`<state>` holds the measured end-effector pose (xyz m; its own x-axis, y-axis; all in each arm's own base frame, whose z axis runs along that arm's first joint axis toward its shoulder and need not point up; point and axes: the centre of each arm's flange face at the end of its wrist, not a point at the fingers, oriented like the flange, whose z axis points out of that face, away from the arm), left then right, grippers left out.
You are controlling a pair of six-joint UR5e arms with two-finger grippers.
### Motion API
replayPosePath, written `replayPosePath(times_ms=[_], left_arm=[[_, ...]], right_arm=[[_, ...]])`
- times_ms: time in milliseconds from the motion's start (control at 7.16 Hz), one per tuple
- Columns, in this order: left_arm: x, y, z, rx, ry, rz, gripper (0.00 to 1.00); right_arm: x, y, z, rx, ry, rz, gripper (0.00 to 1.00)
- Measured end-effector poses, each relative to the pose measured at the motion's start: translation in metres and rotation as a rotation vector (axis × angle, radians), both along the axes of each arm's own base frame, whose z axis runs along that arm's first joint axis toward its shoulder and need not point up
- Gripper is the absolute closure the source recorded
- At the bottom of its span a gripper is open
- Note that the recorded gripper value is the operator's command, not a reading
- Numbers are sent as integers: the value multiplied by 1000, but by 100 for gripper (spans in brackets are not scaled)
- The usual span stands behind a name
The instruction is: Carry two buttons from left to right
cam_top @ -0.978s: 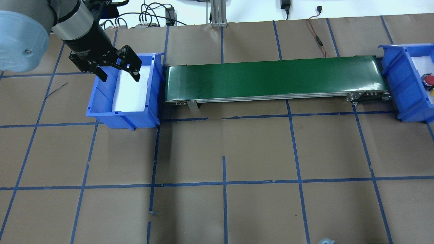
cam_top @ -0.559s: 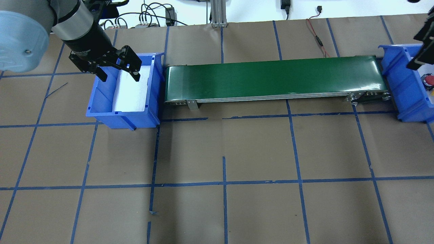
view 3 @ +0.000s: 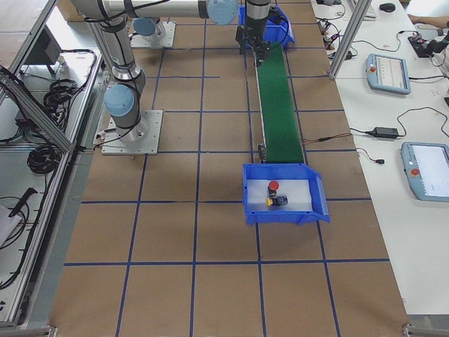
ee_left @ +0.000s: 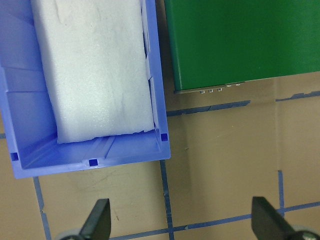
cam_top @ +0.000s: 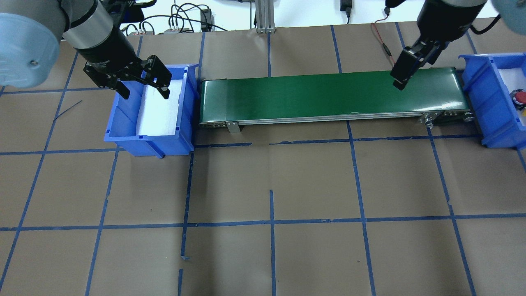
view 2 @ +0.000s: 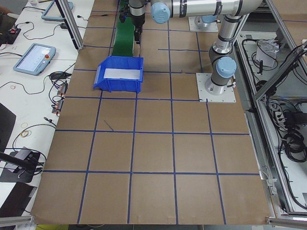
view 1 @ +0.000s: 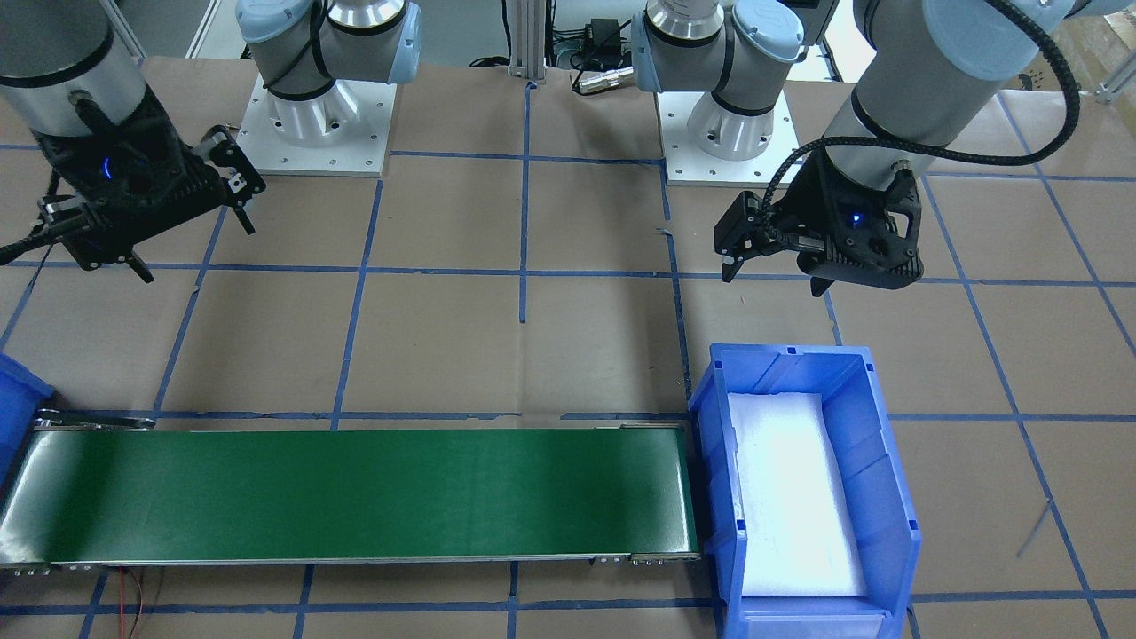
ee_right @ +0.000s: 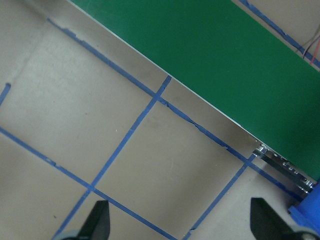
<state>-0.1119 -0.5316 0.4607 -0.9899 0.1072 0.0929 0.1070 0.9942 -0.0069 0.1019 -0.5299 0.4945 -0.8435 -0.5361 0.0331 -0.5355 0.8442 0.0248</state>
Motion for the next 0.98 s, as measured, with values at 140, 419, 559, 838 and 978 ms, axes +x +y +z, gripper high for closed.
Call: replayPosePath(times_ms=[140,419,559,838,978], left_arm=[[0,0,0,0,0,0,0],[0,0,0,1,0,0,0],[0,0,0,1,0,0,0],[0,0,0,0,0,0,0],[0,0,0,0,0,0,0]], right_arm=[[12,2,-4,-17,-1,-136,0],[43,7,-8,-36,-9,-313,0],[51,8,-7,-42,-11,-363,0],[54,10,-8,-43,-12,-456,0],[54,9,-9,-46,-12,-530,0]])
